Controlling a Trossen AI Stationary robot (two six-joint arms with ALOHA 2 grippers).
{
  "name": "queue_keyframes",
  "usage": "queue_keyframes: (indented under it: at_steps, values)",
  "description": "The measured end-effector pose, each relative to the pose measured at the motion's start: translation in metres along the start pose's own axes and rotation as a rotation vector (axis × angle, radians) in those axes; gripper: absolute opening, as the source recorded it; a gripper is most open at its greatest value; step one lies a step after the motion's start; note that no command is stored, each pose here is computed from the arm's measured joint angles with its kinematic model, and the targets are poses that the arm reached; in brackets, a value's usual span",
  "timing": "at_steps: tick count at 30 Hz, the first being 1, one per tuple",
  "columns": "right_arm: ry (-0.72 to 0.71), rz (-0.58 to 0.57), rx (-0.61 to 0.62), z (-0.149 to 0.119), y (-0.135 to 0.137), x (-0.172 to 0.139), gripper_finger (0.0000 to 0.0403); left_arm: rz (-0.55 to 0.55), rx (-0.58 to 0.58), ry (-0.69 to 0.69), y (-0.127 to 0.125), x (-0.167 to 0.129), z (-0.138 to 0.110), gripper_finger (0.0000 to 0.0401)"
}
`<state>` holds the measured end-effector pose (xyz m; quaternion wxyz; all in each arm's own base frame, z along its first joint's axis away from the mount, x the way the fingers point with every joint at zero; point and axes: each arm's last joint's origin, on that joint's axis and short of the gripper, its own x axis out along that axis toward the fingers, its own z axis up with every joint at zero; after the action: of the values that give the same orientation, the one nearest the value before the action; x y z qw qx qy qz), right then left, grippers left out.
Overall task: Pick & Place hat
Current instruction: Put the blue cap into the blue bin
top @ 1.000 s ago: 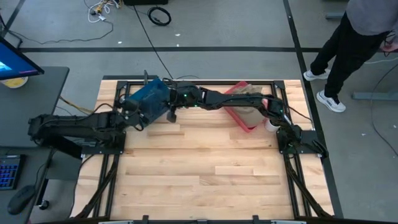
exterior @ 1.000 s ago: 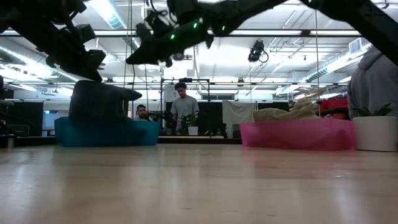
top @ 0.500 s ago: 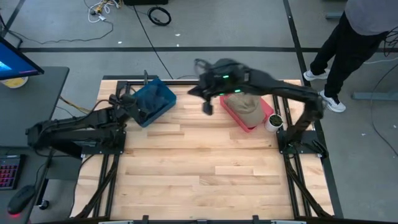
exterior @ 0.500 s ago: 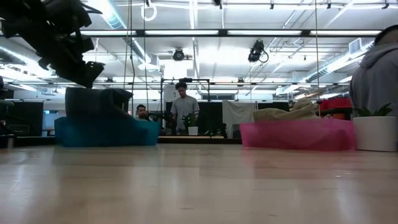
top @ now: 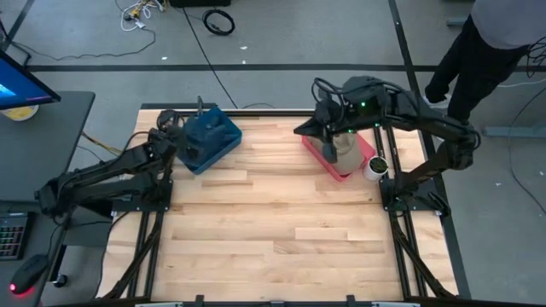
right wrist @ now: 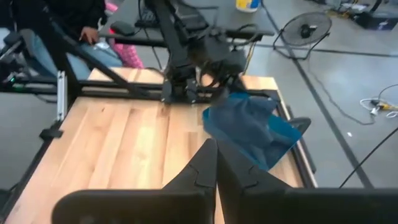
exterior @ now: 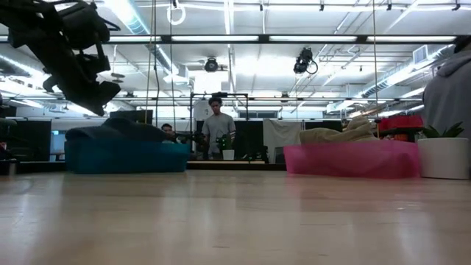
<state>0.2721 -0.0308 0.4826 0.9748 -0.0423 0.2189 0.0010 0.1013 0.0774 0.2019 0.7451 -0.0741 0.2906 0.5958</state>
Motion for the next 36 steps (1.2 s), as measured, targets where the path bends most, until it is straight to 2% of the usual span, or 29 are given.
queue_keyframes:
  at_steps: [3, 7, 11, 16, 19, 21, 25, 29, 33, 36]
  values:
    - [0.026, 0.017, -0.003, -0.002, 0.004, 0.001, 0.0009, 0.012, 0.004, 0.004, 0.003, 0.001, 0.003, 0.0004]
    - [0.064, 0.042, 0.012, -0.005, 0.011, 0.004, 0.0009, -0.081, -0.036, -0.021, 0.002, -0.007, 0.019, 0.0004]
    - [0.091, 0.057, 0.007, -0.007, 0.015, 0.004, 0.0009, -0.14, -0.097, 0.02, 0.001, -0.007, 0.02, 0.0004]
    - [0.102, 0.058, 0.006, -0.009, 0.015, 0.004, 0.0009, -0.061, -0.133, 0.179, -0.005, 0.009, 0.009, 0.0003]
    - [0.108, 0.059, 0.008, -0.011, 0.015, 0.007, 0.0009, 0.009, -0.158, 0.204, -0.01, 0.024, 0.01, 0.0003]
    - [0.117, 0.06, 0.01, -0.013, 0.015, 0.01, 0.0009, 0.005, -0.172, 0.223, -0.014, 0.036, 0.011, 0.0003]
    - [0.149, 0.062, 0.028, -0.02, 0.016, 0.016, 0.0009, -0.079, -0.136, 0.289, -0.024, 0.058, 0.01, 0.0002]
    - [0.173, 0.065, 0.032, -0.025, 0.016, 0.022, 0.0009, -0.085, -0.104, 0.291, -0.031, 0.069, 0.01, 0.0002]
    - [0.151, 0.062, 0.03, -0.023, 0.016, 0.022, 0.0009, -0.086, -0.051, 0.288, -0.031, 0.068, 0.015, 0.0002]
    - [0.109, 0.057, 0.035, -0.02, 0.015, 0.016, 0.0009, -0.098, -0.057, 0.259, -0.027, 0.055, 0.033, 0.0002]
